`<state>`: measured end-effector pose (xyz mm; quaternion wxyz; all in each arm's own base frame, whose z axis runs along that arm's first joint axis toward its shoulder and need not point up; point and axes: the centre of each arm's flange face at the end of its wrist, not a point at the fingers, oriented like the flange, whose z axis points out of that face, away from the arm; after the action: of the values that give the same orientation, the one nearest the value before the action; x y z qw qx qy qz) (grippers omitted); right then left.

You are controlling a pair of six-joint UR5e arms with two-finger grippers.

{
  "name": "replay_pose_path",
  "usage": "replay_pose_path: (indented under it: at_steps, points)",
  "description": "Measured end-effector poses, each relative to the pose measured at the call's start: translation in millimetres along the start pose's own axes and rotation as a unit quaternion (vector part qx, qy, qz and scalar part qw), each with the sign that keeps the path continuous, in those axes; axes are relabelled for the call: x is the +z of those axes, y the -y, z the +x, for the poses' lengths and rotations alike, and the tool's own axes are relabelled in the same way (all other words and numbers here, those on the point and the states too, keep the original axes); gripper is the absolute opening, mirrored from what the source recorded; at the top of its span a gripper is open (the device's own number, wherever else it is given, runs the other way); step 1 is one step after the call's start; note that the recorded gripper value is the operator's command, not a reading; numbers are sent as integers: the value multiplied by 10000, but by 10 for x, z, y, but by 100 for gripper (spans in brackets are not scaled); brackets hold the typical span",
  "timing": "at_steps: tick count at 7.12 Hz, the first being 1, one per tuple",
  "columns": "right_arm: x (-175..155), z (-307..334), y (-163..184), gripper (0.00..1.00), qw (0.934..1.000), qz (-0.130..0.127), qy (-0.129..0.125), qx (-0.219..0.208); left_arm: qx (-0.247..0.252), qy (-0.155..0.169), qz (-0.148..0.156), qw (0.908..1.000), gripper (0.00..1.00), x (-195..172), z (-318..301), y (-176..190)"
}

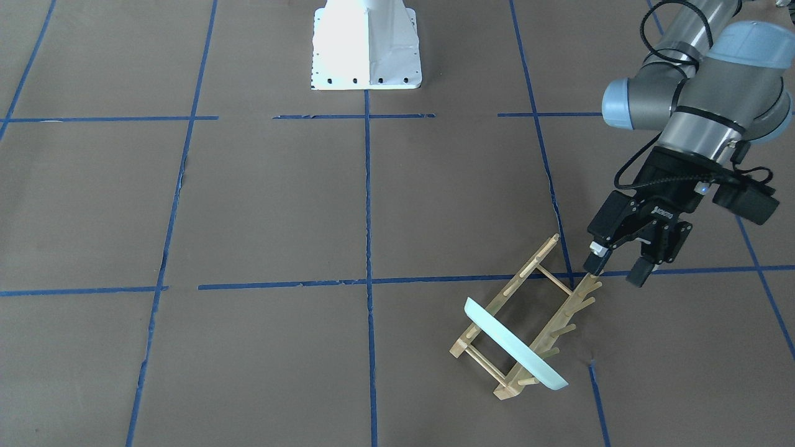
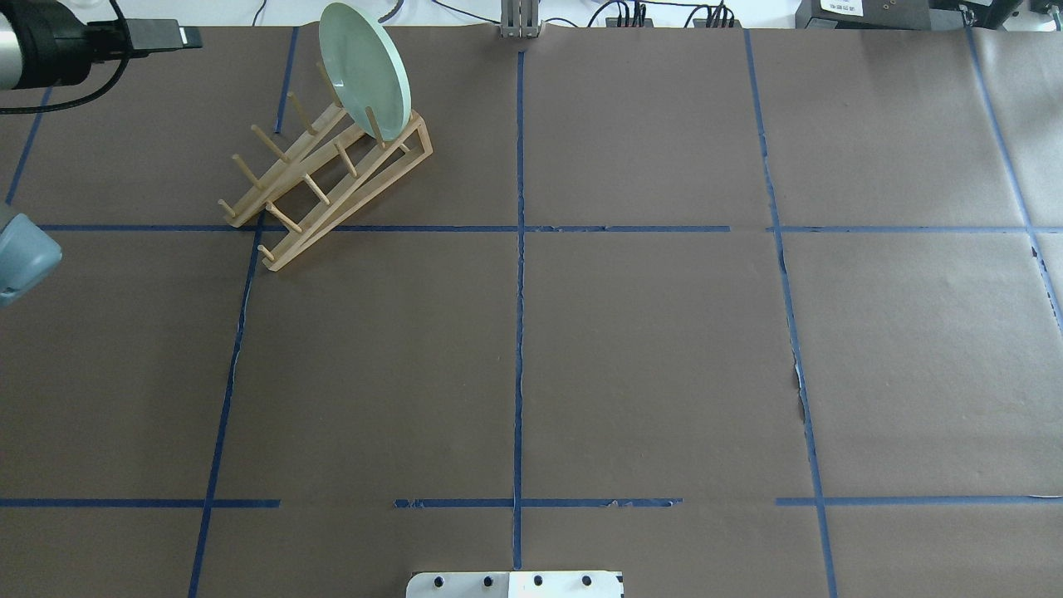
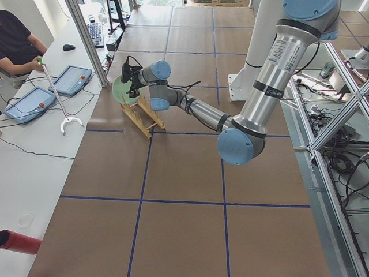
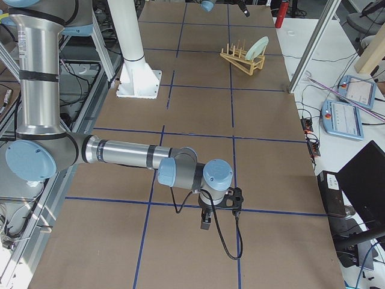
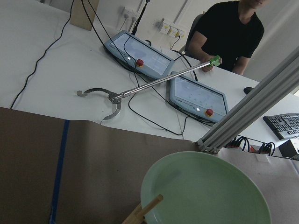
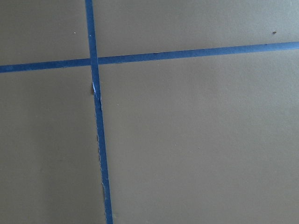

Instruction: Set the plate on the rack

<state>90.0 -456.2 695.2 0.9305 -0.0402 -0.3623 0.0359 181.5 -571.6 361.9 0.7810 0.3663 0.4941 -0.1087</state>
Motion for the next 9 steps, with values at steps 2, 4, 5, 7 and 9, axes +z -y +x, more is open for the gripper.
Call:
replay_pose_path:
  at_steps: [2,4,5,7,9]
  points:
    - [1,1,-1,100,10000,-1,0,1,529,406,-583,9961,100,-116,-522,-225]
    - [1,1,-1,100,10000,-1,0,-1,680,700,-1486,9841,100,-362,-1062,-53]
    - [2,2,-1,100,10000,-2,0,-2,898,890,-1897,9737,100,-529,-1399,95]
    - [3,2,-1,100,10000,-3,0,2,1220,1227,-2635,9490,100,-786,-2008,138]
    - [1,1,-1,100,10000,-1,0,-4,1044,1354,-3169,9329,100,-1195,-2780,-204]
